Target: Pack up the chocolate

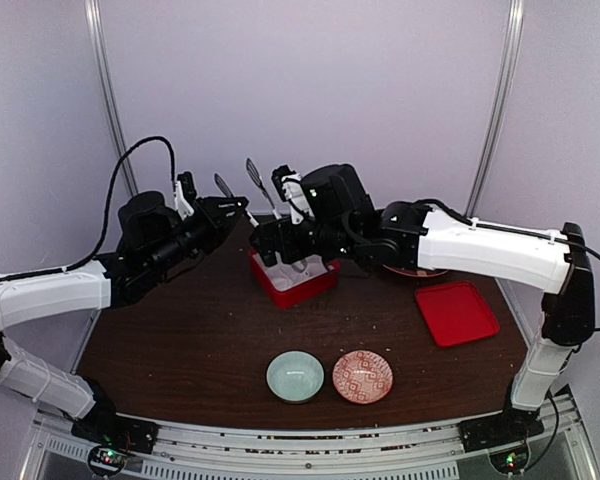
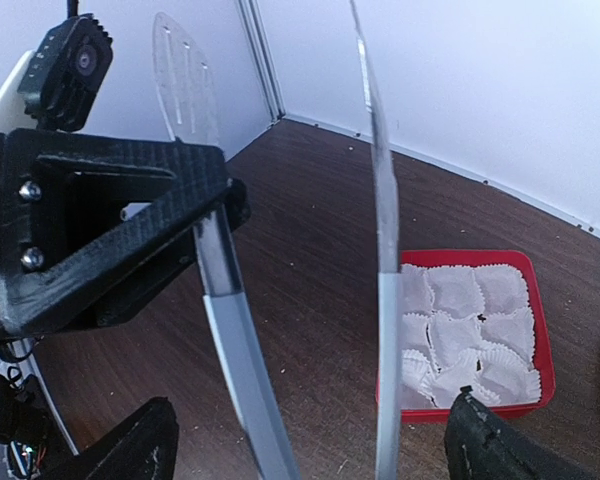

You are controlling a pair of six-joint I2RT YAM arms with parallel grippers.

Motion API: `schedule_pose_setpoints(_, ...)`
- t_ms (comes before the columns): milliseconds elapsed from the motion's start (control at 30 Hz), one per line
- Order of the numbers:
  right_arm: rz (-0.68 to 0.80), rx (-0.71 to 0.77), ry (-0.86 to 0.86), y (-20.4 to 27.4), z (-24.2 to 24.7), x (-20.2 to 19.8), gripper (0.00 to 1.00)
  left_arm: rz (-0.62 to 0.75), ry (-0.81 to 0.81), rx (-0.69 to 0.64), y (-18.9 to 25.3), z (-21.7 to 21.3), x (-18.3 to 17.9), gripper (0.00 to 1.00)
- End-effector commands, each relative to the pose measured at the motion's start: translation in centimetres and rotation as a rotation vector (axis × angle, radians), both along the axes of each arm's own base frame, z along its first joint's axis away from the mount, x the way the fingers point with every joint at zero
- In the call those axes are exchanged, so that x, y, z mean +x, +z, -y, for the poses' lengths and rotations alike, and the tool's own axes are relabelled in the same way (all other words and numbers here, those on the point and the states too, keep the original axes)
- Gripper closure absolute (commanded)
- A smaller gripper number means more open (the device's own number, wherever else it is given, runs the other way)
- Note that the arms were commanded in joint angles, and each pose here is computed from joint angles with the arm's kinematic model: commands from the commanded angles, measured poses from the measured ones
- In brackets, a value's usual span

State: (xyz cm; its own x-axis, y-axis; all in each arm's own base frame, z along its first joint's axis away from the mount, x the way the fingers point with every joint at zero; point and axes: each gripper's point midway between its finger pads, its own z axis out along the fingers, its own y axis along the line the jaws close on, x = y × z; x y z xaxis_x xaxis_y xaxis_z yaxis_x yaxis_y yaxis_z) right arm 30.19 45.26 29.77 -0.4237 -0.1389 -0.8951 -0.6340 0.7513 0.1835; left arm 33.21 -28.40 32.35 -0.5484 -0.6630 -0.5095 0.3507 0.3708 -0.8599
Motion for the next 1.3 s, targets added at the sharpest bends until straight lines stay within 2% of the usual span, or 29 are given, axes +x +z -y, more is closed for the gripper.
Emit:
schedule_pose_setpoints(0, 0.014, -0.016, -0.072, -0.4, 0.3, 1.3, 0.09, 0.073, 0.032, -0.102, 3.7, -1.0, -0.7, 0.90)
schedule_pose_setpoints(433, 0.042, -0.069, -0.104, -0.6, 0.0, 2.4, 0.34, 0.043, 0.072, -0.129, 3.6, -1.9, -1.0, 0.91)
schedule_pose_setpoints(1100, 0.083, -0.162, -0.099, -0.3, 0.0, 3.0, 0.54, -0.028, 0.109, -0.138, 2.5, -2.4, -0.9, 0.94)
schedule_pose_setpoints(1200, 0.079, -0.169, -0.081, -0.3, -0.1, 2.7, 0.57, -0.043, 0.112, -0.115, 2.2, -2.3, -0.8, 0.90)
schedule_pose_setpoints(1267, 0.068, -0.166, -0.074, -0.4, 0.0, 2.7, 0.58, -0.056, 0.110, -0.100, 1.9, -2.2, -0.7, 0.83)
